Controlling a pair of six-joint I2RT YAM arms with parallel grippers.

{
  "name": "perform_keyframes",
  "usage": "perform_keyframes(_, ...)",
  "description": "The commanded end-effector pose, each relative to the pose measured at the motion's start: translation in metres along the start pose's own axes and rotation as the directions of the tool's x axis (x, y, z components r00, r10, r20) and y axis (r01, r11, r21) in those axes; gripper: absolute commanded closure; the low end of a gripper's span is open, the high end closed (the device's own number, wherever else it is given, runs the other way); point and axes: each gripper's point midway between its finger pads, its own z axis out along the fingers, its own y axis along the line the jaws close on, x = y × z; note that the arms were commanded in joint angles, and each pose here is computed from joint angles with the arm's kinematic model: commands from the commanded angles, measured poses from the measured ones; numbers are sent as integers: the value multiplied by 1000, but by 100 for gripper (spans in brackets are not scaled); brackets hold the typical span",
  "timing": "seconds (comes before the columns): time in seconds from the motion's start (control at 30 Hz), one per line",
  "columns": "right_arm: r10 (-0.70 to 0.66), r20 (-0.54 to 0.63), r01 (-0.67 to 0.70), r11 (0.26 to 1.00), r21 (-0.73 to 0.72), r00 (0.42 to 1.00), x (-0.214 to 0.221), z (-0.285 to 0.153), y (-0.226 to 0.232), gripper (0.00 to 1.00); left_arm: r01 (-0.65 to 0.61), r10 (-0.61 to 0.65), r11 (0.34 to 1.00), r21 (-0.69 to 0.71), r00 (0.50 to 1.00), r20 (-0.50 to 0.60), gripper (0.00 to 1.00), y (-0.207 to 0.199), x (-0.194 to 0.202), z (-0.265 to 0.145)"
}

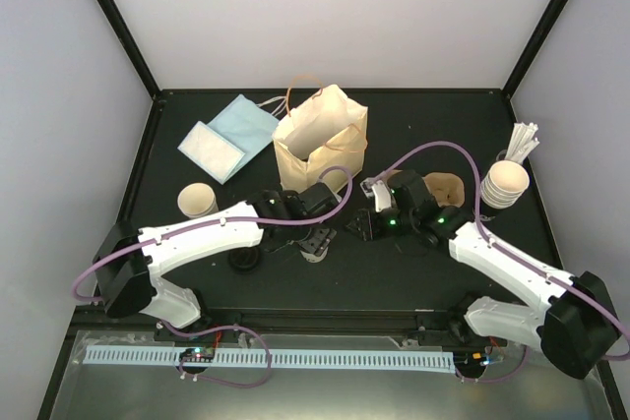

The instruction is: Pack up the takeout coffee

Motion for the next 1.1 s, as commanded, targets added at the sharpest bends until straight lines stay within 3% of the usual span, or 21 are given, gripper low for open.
perform_keyframes(0.0,21,-6,-21,987,-157,1000,-7,5,24,80,-50,53,998,39,994,-98,44,-5,26,12)
perform_keyframes(0.1,50,-21,-53,985,-163,999,-5,11,22,98,-59,63,997,43,992,-107,44,-5,28,12)
perform_keyframes(0.93,97,-107,-118,971,-208,989,-2,47,15,99,-75,83,995,64,988,-133,44,-3,46,21)
perform_keyframes(1.07,84,-80,-99,973,-210,993,-8,41,19,99,-75,83,995,63,987,-135,44,-3,46,21)
